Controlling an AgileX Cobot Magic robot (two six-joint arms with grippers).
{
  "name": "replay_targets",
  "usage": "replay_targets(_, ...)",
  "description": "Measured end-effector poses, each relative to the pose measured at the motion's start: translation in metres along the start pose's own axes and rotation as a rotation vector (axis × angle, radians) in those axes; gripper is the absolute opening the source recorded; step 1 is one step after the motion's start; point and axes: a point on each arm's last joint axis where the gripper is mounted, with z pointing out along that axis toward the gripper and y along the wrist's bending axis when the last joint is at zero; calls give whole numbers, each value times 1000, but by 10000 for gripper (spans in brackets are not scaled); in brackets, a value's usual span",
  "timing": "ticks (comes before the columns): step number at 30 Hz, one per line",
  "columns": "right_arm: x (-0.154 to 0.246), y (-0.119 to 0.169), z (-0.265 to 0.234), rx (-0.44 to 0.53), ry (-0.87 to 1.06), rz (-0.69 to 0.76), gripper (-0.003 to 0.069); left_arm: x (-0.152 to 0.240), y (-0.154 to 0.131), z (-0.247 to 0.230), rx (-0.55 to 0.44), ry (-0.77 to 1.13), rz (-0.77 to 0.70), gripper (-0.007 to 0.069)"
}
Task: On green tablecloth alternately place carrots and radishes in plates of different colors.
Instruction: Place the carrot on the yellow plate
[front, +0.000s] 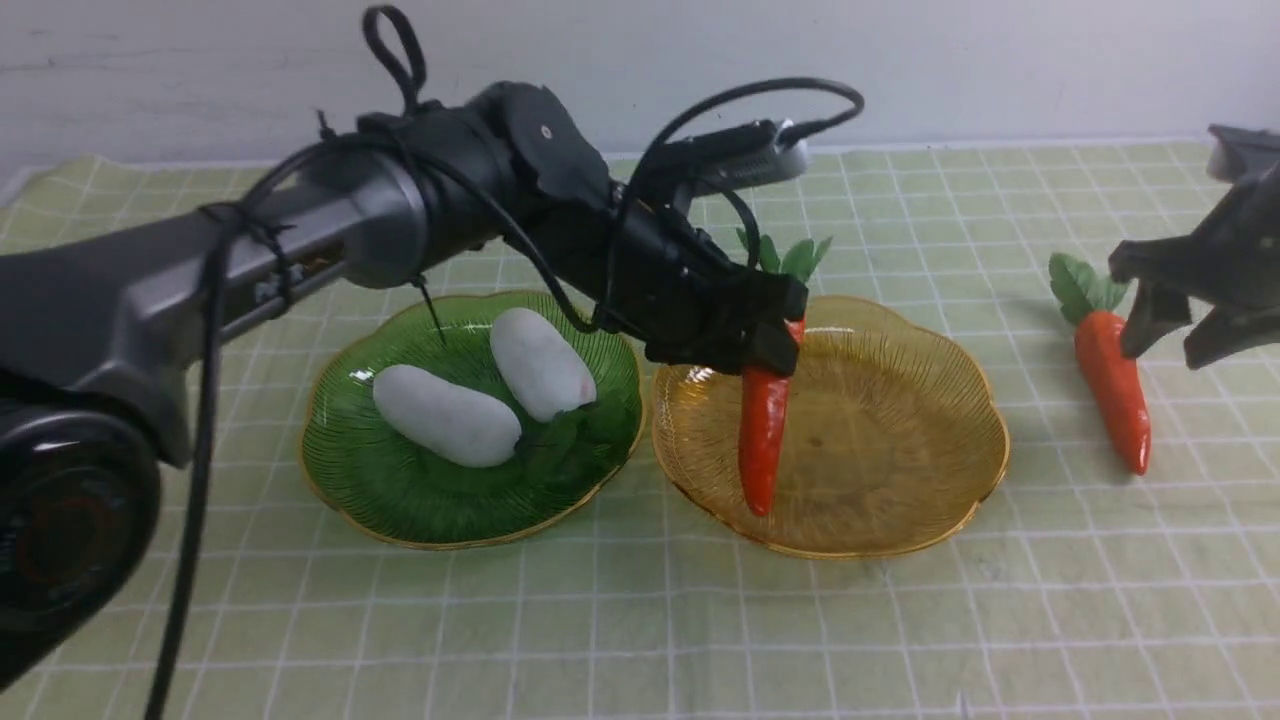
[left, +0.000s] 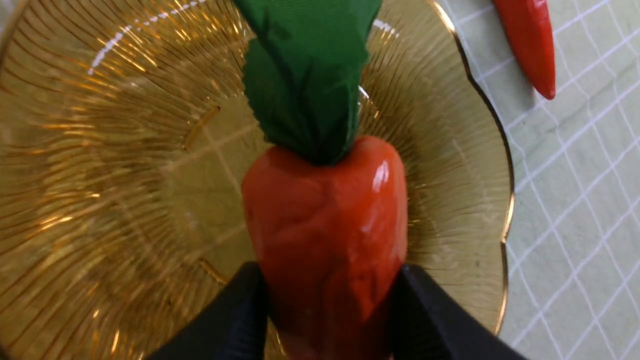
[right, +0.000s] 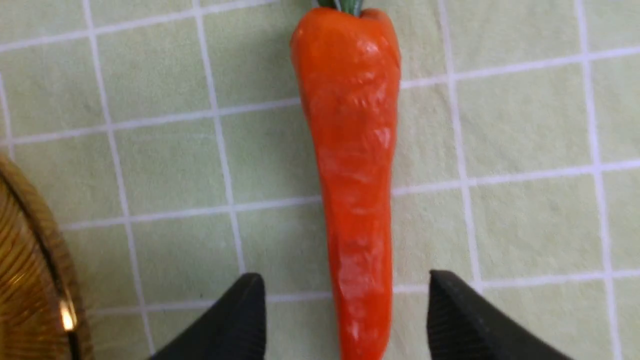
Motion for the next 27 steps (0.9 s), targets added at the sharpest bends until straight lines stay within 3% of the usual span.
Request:
replay_targets(3, -1, -2, 25, -23, 17, -7, 523, -2, 6, 12, -1, 7, -24, 386)
replay_targets(6, -1, -5, 40, -22, 29, -11, 544, -2, 9, 18, -3, 18, -53, 461)
replay_targets(9, 0, -6, 45, -19, 40, -13, 461, -2, 11, 16, -2, 32, -95, 476)
replay_targets(10, 0, -6, 45, -20, 45, -13, 384, -1, 12, 15, -2, 40, -107, 468)
replay_targets(12, -1, -5, 40, -22, 47, -14, 283, -3, 16, 7, -8, 59, -121, 418)
replay_targets(13, -2, -4, 35, -28, 51, -12, 181, -4, 18, 0, -17, 72, -118, 370)
replay_targets(14, -2, -3, 29, -36, 50, -11, 156, -6, 18, -7, -21, 82, -112, 321)
replay_targets(15, -3, 2, 14, -68, 45, -5, 166, -10, 20, -23, -43, 87, -91, 216)
replay_targets(16, -4, 4, 9, -73, 37, -6, 171, -11, 21, -26, -51, 87, -89, 200)
replay_targets(17, -3, 16, -15, -140, 10, -6, 176, -17, 20, -51, -77, 65, -69, 78)
replay_targets(18, -3, 26, -32, -183, -16, -17, 176, -21, 18, -68, -88, 35, -63, 48)
replay_targets(22, 4, 84, -76, -322, -101, -155, 176, -31, -3, -135, -126, -97, 3, -1)
replay_targets(27, 19, 134, -54, -304, -13, -288, 176, -14, -28, -202, -268, -94, 101, -8)
